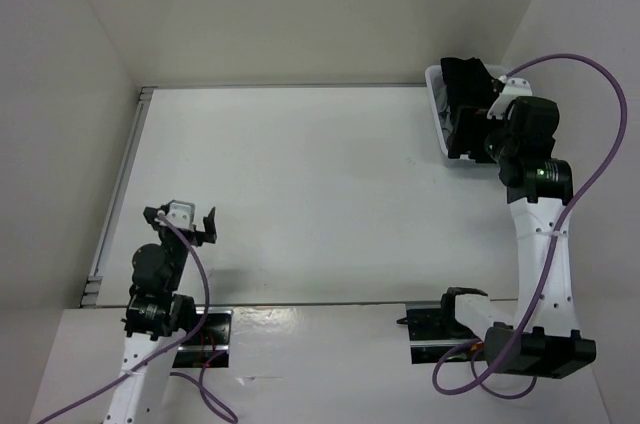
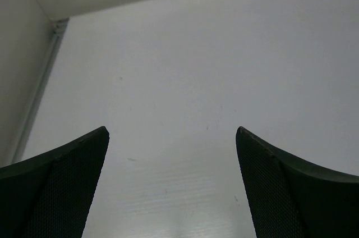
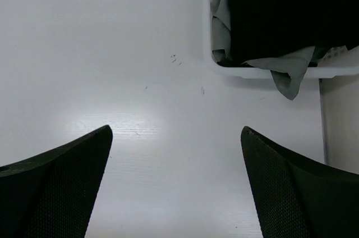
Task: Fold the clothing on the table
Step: Grab the skirt from the pile
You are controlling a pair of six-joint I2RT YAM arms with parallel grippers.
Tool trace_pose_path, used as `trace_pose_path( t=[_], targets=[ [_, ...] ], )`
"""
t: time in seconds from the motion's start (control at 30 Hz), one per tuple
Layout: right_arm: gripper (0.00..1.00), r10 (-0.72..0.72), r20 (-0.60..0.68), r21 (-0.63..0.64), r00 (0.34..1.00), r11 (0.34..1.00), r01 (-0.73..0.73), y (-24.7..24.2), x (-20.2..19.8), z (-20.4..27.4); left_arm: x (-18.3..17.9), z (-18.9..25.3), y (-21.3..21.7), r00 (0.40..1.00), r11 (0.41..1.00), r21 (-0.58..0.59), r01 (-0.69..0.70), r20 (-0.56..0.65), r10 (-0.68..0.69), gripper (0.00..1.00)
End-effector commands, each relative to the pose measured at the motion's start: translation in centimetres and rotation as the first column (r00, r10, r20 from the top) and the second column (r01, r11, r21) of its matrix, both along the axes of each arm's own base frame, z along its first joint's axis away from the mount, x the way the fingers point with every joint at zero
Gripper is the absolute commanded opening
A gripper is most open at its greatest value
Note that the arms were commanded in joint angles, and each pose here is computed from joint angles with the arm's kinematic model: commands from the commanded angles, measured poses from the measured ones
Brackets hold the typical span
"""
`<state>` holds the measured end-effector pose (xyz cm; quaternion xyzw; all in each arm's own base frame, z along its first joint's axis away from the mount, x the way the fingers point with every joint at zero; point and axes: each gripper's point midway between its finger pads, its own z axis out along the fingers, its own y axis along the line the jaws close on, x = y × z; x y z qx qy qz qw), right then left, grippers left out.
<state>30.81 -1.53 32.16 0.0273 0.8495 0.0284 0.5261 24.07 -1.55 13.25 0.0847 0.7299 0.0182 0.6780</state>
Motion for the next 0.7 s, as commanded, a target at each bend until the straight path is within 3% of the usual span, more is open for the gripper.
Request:
trace_pose_path(
  t=[0.0, 0.03, 0.07, 0.2, 0.27, 0.33, 0.37, 0.43, 0.5, 0.57, 0.63, 0.67],
  targets=[
    [0.99, 0.051, -0.026, -0.05, 0.998, 0.997, -0.053, 0.7, -1.2, 1.3, -1.2, 11.9, 0.8, 0.934, 0.999, -0.026, -0.032, 0.354, 0.039, 1.0],
    [0.99, 0.057, -0.038, -0.081, 0.998, 0.995, -0.06, 0.3, -0.2, 1.6, -0.2, 16.1, 1.2, 0.944, 0.996, -0.061, -0.063, 0.321, 0.079, 1.0],
    [0.99, 0.063, -0.044, -0.091, 0.997, 0.994, -0.067, 0.2, 0.2, 1.5, 1.2, 13.5, 1.5, 0.972, 0.995, -0.047, -0.093, 0.213, 0.101, 1.0],
    [0.99, 0.067, -0.072, -0.164, 0.995, 0.983, -0.078, -0.1, 2.2, 1.2, 6.1, 17.1, 2.4, 0.982, 0.982, -0.024, -0.185, -0.047, 0.184, 1.0],
    [0.99, 0.058, -0.069, -0.169, 0.996, 0.983, -0.069, -0.4, 2.7, 1.5, 8.9, 17.2, 3.4, 0.957, 0.97, -0.011, -0.242, -0.165, 0.237, 1.0],
    [0.99, 0.076, -0.146, -0.162, 0.986, 0.982, -0.1, -0.2, 3.3, 0.1, 9.5, 20.6, 3.9, 0.942, 0.965, 0.008, -0.263, -0.212, 0.259, 1.0],
    [0.99, 0.097, -0.18, -0.163, 0.979, 0.978, -0.127, -0.1, 3.4, -0.5, 10.5, 18.5, 3.9, 0.909, 0.965, 0.061, -0.253, -0.327, 0.259, 1.0],
    [0.99, 0.098, -0.266, -0.193, 0.959, 0.969, -0.152, -0.7, 4.2, -2.8, 11.5, 21.0, 4.1, 0.909, 0.964, 0.095, -0.248, -0.322, 0.266, 1.0],
    [0.99, 0.022, -0.35, -0.244, 0.937, 0.963, -0.114, -2.3, 4.3, -4.4, 12.7, 19.7, 4.5, 0.888, 0.963, 0.156, -0.219, -0.378, 0.263, 1.0],
    [0.99, -0.021, -0.516, -0.242, 0.856, 0.963, -0.122, -3.2, 4.4, -8.3, 12.9, 18.5, 5.1, 0.867, 0.956, 0.147, -0.253, -0.404, 0.291, 1.0],
    [0.99, -0.094, -0.549, -0.26, 0.83, 0.963, -0.064, -4.1, 5.2, -9.4, 13.0, 17.7, 5.1, 0.866, 0.965, 0.114, -0.235, -0.427, 0.261, 1.0],
    [0.99, -0.1, -0.509, -0.261, 0.855, 0.964, -0.043, -4.1, 6.1, -8.2, 13.1, 17.3, 5.0, 0.866, 0.968, 0.087, -0.235, -0.433, 0.249, 1.0]
  ],
)
